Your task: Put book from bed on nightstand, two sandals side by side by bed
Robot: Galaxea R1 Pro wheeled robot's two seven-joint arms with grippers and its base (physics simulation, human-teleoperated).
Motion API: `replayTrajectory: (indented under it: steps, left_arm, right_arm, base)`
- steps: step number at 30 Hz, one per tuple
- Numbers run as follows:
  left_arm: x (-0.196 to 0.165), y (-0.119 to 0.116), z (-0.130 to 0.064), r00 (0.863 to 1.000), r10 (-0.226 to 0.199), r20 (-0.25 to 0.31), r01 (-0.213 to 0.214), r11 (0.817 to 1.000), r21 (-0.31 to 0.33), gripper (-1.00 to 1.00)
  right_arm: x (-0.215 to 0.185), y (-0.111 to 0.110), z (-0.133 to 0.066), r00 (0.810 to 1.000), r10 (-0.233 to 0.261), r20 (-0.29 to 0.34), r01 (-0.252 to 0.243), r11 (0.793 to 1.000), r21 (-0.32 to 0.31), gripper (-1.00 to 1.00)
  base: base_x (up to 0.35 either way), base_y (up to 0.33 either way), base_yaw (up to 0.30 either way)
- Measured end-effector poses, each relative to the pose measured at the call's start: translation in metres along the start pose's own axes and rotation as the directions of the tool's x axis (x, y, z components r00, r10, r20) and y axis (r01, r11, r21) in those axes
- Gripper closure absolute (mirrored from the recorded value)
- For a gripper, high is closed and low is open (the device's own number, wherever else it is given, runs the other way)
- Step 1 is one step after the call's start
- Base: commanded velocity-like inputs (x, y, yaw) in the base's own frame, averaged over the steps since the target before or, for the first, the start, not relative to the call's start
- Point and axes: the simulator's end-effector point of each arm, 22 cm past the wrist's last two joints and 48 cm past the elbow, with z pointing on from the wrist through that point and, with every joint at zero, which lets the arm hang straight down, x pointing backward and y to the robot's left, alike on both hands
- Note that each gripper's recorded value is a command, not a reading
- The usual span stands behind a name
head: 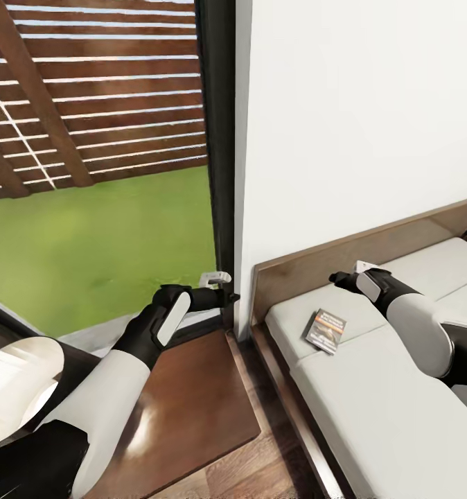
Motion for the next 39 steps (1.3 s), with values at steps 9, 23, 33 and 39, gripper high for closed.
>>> replayTrajectory:
  steps: [9, 23, 33, 39]
  left_arm:
    - [0.007, 0.004, 0.006, 1.000, -0.007, -0.012, 0.007, 1.000, 0.000, -1.00]
    - [0.017, 0.010, 0.016, 0.999, -0.019, -0.031, 0.019, 1.000, -0.002, -1.00]
    - [0.025, 0.015, 0.022, 0.999, -0.026, -0.045, 0.026, 1.000, -0.004, -1.00]
    - [0.029, 0.017, 0.026, 0.998, -0.031, -0.052, 0.030, 1.000, -0.004, -1.00]
  right_arm:
    - [0.001, -0.007, 0.012, 0.993, 0.005, 0.118, -0.006, 1.000, 0.013, -1.00]
    - [0.003, -0.005, 0.023, 0.984, 0.002, 0.178, -0.005, 1.000, 0.015, -1.00]
    - [0.016, -0.010, 0.032, 0.981, -0.006, 0.192, 0.001, 1.000, 0.026, -1.00]
    - [0.022, -0.011, 0.036, 0.983, -0.008, 0.182, 0.003, 1.000, 0.029, -1.00]
  base:
    - [0.000, 0.000, 0.000]
    - [0.000, 0.000, 0.000]
    - [0.000, 0.000, 0.000]
    - [0.000, 0.000, 0.000]
